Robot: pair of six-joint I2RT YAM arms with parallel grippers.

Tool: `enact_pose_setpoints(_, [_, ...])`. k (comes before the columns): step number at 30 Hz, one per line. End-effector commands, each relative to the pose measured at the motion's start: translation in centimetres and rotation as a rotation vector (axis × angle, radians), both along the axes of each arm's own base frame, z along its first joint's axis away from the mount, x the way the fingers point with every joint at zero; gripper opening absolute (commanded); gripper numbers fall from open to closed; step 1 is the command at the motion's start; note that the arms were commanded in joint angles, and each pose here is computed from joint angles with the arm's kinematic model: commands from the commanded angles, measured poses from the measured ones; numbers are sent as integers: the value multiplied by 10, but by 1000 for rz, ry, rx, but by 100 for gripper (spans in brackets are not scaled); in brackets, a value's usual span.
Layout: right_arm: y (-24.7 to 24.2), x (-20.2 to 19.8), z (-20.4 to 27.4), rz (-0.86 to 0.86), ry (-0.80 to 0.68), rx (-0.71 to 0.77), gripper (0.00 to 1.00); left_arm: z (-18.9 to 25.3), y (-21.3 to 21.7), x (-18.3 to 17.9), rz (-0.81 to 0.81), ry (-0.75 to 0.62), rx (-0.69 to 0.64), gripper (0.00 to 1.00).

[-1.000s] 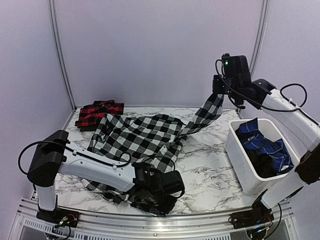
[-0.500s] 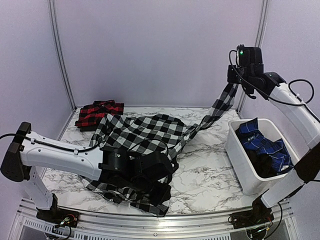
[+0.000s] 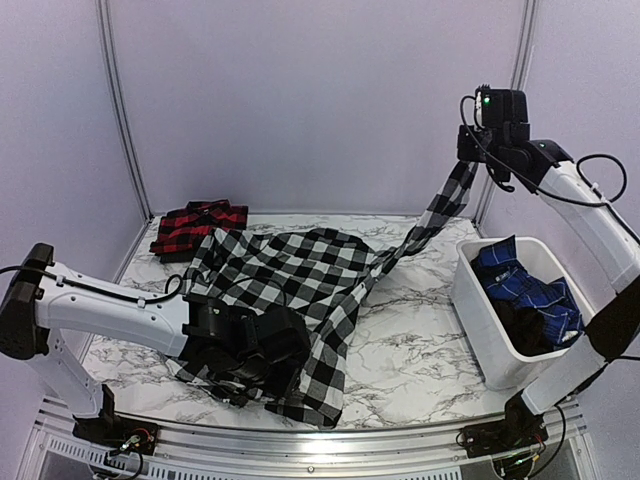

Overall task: Fold and stack the long sleeve shirts
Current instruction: Flatten out the crumpled shirt at the center of the board.

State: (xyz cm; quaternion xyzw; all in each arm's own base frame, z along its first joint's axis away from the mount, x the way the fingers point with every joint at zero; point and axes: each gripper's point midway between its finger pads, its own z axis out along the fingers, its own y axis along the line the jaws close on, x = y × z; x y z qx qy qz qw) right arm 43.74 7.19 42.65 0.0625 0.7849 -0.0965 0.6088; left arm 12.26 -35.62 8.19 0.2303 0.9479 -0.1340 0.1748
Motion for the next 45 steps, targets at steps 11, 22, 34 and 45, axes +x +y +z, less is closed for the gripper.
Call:
enact_pose_setpoints(11, [-7, -1, 29, -8, -54, -3, 0, 3, 33, 29, 150, -102, 53, 40])
enact_pose_setpoints(22, [-30, 12, 26, -36, -30, 45, 0, 17, 136, 129, 519, -120, -32, 38])
enact_pose_setpoints(34, [-16, 17, 6, 45, 24, 93, 0, -75, 178, 178, 653, 79, -39, 34])
enact_pose_setpoints(45, [-17, 20, -8, 39, 63, 65, 0, -112, 269, 184, 870, 164, 39, 30])
